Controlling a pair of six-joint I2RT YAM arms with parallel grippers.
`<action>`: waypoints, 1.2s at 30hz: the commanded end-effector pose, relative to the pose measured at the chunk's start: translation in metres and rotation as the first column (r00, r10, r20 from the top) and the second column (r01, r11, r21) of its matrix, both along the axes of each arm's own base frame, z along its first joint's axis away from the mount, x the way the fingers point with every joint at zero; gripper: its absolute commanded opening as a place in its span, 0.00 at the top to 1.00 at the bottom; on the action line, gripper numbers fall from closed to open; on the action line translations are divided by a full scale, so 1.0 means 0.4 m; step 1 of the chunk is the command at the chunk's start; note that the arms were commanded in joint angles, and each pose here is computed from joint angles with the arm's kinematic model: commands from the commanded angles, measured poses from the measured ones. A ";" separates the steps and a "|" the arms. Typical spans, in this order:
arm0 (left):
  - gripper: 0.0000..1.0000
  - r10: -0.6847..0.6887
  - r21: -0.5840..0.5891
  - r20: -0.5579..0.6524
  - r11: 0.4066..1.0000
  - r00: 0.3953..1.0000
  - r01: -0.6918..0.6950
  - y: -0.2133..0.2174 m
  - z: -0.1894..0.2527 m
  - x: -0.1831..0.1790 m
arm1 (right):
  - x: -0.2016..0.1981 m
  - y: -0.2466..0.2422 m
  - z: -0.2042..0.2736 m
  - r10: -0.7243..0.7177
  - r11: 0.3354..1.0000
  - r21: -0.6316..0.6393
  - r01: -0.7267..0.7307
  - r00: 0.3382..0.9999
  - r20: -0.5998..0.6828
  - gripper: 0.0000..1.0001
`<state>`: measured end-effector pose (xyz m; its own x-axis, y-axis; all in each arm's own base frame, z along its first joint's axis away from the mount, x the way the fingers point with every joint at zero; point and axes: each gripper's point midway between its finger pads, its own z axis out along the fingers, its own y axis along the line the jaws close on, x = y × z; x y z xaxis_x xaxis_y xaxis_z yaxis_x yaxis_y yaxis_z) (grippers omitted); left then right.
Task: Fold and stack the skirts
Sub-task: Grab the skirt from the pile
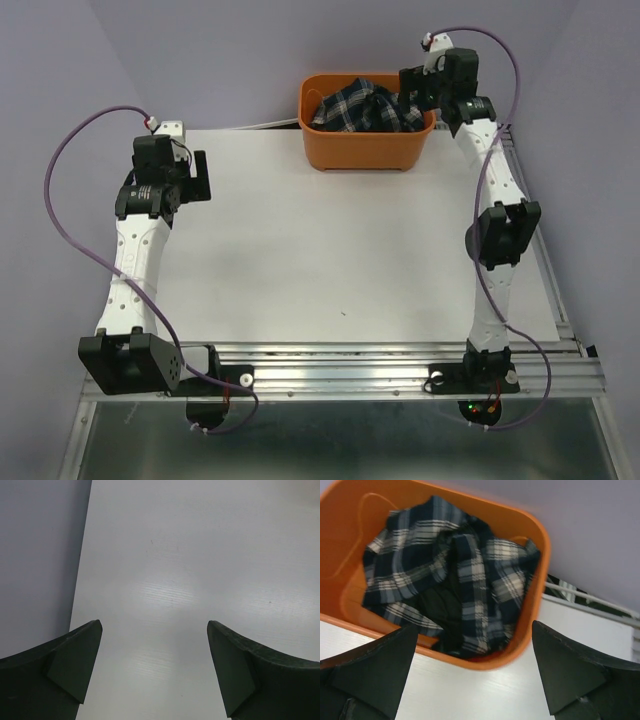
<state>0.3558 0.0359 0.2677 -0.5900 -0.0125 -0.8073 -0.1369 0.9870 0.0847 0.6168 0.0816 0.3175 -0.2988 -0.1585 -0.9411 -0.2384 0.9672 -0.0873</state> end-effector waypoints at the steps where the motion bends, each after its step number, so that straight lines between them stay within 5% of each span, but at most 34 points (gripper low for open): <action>1: 0.02 0.031 0.009 0.009 0.999 0.999 -0.032 0.010 0.015 -0.020 | 0.108 0.006 0.028 -0.073 0.997 0.045 0.066 0.986 0.151 0.00; 15: 0.01 0.089 0.023 0.009 0.996 0.996 -0.089 0.030 0.005 -0.057 | 0.244 0.000 -0.246 -0.143 0.989 0.063 0.136 0.984 0.107 0.01; 21: 0.02 0.118 0.048 0.010 0.992 0.993 -0.118 0.047 0.007 -0.063 | 0.259 0.002 -0.352 -0.129 0.992 0.024 0.128 0.990 0.059 0.13; 36: 0.01 0.108 0.043 0.010 0.993 0.994 -0.109 0.044 0.016 -0.058 | 0.088 0.000 -0.629 0.004 0.983 -0.166 -0.073 0.925 -0.381 0.24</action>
